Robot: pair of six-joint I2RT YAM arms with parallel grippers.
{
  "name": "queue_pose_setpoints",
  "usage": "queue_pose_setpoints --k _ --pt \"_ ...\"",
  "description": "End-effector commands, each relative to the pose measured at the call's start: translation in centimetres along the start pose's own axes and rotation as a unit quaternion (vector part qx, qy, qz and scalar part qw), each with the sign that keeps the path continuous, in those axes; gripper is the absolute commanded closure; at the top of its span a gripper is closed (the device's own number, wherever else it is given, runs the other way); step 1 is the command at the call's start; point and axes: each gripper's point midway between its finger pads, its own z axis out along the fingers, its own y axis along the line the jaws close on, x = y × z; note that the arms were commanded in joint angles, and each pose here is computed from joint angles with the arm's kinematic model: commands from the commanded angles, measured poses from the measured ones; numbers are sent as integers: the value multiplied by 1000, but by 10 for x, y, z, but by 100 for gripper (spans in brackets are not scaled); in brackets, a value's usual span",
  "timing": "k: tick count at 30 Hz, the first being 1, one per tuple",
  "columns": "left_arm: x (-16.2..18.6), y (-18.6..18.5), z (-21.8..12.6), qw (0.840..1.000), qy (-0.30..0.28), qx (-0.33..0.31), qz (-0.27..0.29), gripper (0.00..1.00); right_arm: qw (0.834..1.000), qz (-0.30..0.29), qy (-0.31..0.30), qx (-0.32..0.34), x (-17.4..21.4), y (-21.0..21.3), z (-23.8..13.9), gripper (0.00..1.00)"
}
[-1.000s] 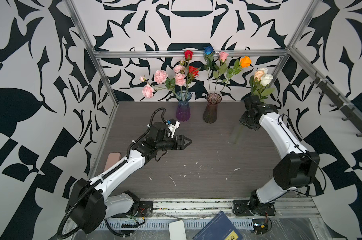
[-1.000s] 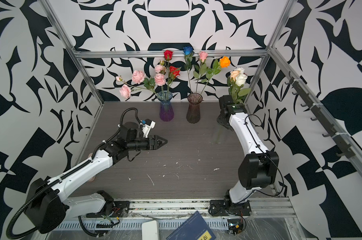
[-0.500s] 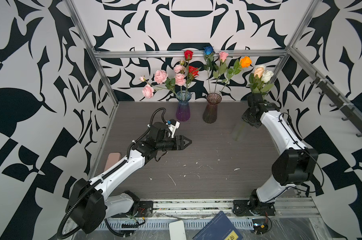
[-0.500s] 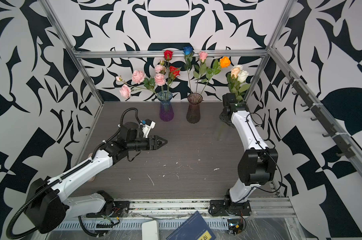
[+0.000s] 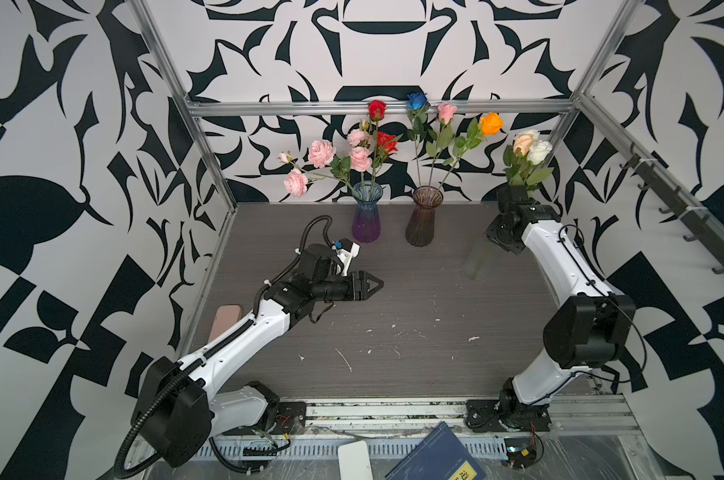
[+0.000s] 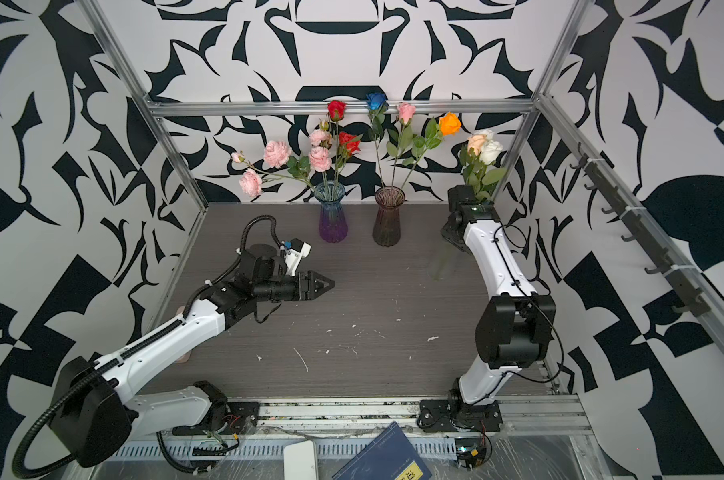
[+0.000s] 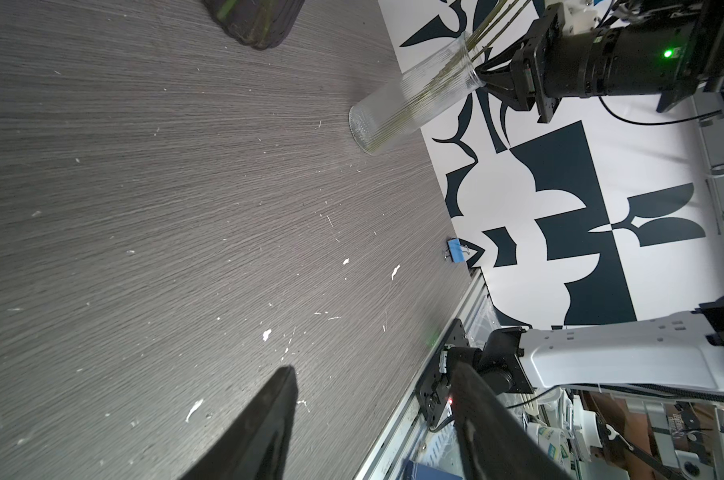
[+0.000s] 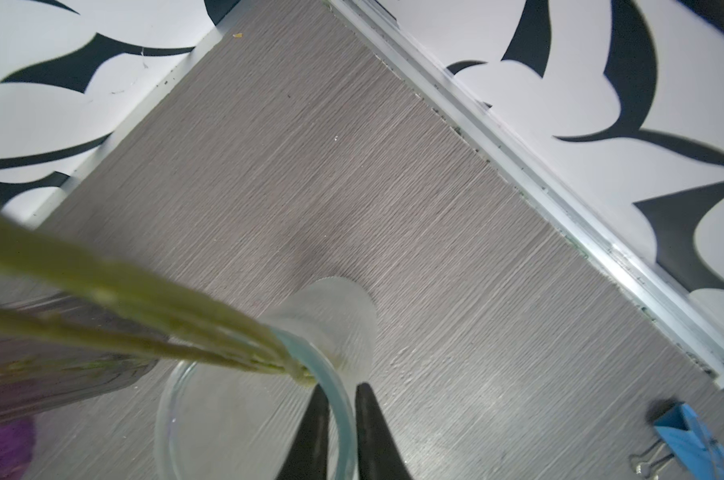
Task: Arrange the flowers into the vase
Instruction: 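Move the clear vase with the right gripper to the far table corner, then open the right gripper and release the clear vase rim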
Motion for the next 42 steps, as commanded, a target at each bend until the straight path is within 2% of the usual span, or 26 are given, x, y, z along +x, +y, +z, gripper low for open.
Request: queue_pose_setpoints --k 1,9,14,20,28,30,35,37,40,42 --pt "-10 -14 -9 1000 -12 13 11 37 1000 -14 -16 6 -8 -6 -9 72" --pt "-9 -15 -11 1000 -13 14 11 37 1000 -15 -19 -3 -9 -8 -19 58" --pt "-9 -16 -13 1000 -15 14 12 37 999 -10 -22 -27 -7 -9 -34 39" --pt "-9 -17 -15 1000 -17 16 8 37 998 -7 -26 -55 -4 -12 -57 30" --pt "-9 -20 -21 999 -26 17 12 37 995 -2 -39 -91 7 -27 -92 30" --pt "-11 -22 -26 999 -39 15 19 37 991 -17 -35 -126 18 -26 -104 31" --pt "-19 -28 -45 995 -87 9 50 36 975 -71 -54 -204 44 -32 -132 34" --pt "-23 -33 -54 990 -119 18 68 35 962 -97 -50 -249 61 -29 -141 34" --pt "-27 -36 -70 981 -170 23 86 26 945 -116 -44 -301 85 -28 -147 34" --pt "-30 -34 -79 975 -198 15 96 11 940 -119 -43 -315 97 -31 -143 33"
